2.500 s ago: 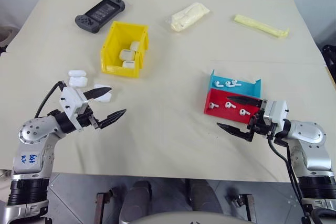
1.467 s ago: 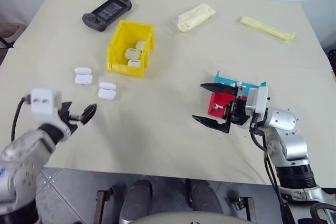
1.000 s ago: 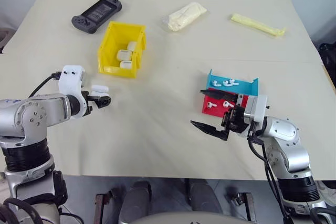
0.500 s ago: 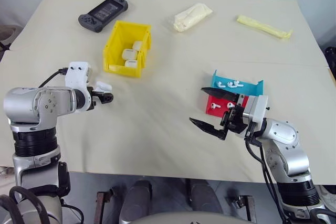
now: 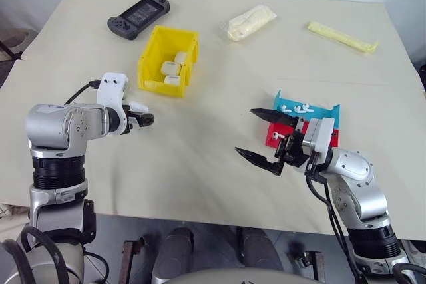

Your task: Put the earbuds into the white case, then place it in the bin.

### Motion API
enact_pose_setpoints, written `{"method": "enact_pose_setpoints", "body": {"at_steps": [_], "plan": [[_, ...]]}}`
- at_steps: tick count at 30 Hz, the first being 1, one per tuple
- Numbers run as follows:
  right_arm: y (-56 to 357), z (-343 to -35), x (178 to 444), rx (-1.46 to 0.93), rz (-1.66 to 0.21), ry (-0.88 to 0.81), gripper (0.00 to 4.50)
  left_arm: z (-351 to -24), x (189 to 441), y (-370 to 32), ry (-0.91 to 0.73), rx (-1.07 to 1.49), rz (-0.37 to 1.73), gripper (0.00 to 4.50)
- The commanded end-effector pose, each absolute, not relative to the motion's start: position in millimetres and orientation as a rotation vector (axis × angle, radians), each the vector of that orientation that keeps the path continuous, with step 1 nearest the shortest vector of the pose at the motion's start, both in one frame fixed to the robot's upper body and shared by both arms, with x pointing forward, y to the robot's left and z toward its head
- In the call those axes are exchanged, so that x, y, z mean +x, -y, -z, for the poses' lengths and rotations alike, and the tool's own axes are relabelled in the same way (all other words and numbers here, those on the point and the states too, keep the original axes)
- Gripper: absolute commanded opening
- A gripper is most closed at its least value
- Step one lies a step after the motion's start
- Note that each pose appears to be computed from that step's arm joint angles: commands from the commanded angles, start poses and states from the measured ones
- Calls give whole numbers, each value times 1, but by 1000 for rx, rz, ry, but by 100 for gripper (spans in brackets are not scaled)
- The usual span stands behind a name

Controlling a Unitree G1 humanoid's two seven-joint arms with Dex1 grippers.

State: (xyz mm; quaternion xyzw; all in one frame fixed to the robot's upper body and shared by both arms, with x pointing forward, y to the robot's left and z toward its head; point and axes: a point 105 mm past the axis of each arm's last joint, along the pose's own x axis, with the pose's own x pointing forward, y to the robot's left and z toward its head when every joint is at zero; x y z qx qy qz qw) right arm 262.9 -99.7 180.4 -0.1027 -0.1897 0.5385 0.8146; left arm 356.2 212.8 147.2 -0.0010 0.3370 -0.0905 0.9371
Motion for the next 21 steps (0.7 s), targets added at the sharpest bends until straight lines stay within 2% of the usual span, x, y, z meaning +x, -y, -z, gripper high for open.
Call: {"method": "enact_pose_setpoints", "body": {"at_steps": [1, 21], "plan": [[99, -189, 258, -220, -1156, 439, 450, -147, 351, -199, -672, -58, 188, 445], [99, -191, 257, -215, -1166, 434, 450, -136, 347, -197, -710, -23, 194, 445]]}}
